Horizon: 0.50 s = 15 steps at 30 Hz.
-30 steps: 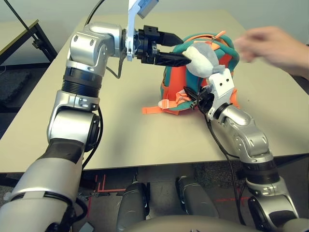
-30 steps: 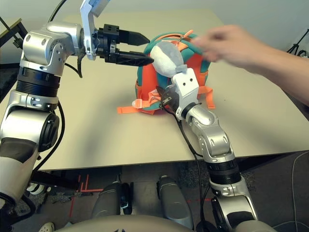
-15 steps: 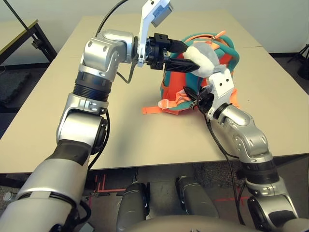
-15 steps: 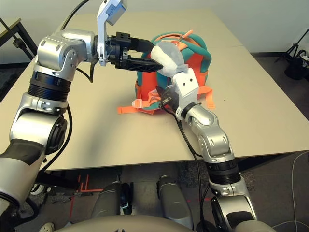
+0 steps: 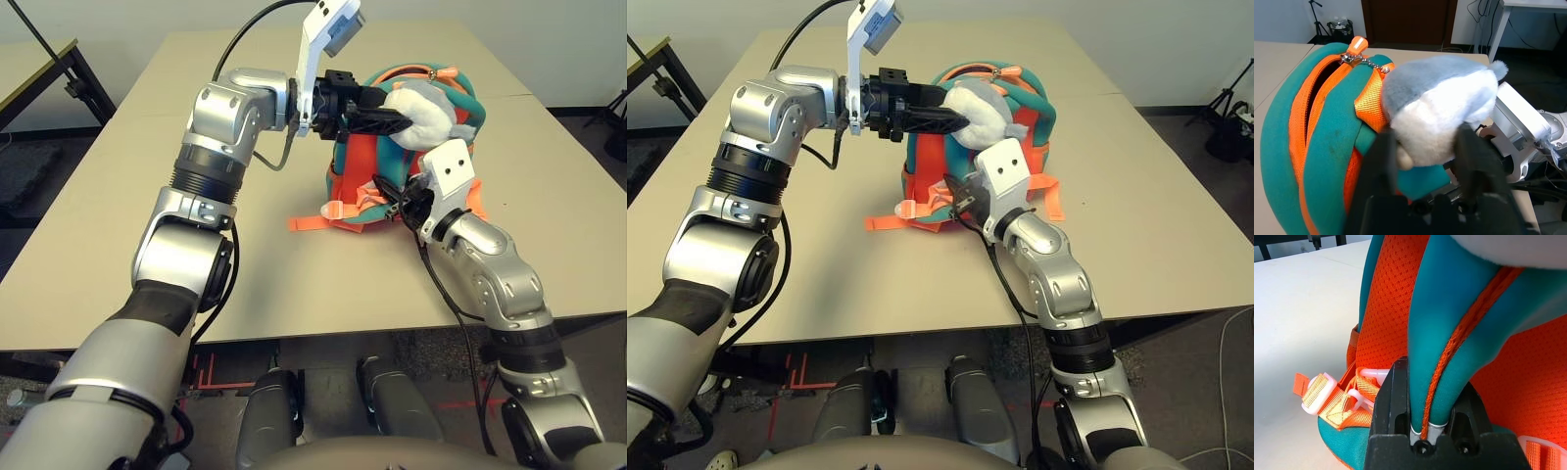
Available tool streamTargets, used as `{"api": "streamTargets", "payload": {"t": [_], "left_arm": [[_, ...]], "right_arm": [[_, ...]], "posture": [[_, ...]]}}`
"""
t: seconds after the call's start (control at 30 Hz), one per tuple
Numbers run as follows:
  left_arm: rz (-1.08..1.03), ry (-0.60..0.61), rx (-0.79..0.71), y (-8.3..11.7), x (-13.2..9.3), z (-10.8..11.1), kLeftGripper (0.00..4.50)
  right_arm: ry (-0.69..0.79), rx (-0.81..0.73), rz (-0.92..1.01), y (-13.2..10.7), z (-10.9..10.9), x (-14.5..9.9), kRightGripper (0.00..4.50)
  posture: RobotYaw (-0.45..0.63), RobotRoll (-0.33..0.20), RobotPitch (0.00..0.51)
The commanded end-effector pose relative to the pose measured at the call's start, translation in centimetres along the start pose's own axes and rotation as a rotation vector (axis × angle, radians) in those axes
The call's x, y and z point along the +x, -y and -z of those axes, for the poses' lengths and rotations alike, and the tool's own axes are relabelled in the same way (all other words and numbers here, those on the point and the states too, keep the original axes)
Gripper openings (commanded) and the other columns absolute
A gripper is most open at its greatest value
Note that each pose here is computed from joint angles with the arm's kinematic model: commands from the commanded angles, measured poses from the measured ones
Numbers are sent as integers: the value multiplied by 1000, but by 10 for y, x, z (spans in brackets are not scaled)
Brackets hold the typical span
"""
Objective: Put the pencil case into the backpack and zip it.
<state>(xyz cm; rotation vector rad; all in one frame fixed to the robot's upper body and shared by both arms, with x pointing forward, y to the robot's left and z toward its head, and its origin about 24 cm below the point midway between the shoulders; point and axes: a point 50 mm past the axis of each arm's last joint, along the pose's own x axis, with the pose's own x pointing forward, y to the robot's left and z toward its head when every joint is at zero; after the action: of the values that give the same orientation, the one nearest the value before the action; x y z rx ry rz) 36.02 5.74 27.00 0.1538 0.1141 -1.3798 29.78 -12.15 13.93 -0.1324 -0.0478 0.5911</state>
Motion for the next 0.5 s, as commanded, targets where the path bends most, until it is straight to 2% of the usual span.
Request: {"api": "streamTargets", "payload": {"t": [0.03, 0.1, 0.33, 0.5], "left_arm": [[-23, -2, 3, -2, 0, -3, 536], [-19, 3, 2, -1, 0, -4, 2], [-59, 14, 12, -4, -15, -16, 0], [-145, -11, 45, -9, -48, -30, 0]], "right_arm": [[-20, 13, -53, -9, 6, 3, 626], [-21, 13, -54, -10, 7, 4, 626], [-21, 12, -58, -10, 7, 4, 626], [-20, 14, -61, -11, 8, 4, 626]], "posture": [[-251, 0, 77], [-250, 0, 77], [-244, 0, 75], [-240, 0, 77]]}}
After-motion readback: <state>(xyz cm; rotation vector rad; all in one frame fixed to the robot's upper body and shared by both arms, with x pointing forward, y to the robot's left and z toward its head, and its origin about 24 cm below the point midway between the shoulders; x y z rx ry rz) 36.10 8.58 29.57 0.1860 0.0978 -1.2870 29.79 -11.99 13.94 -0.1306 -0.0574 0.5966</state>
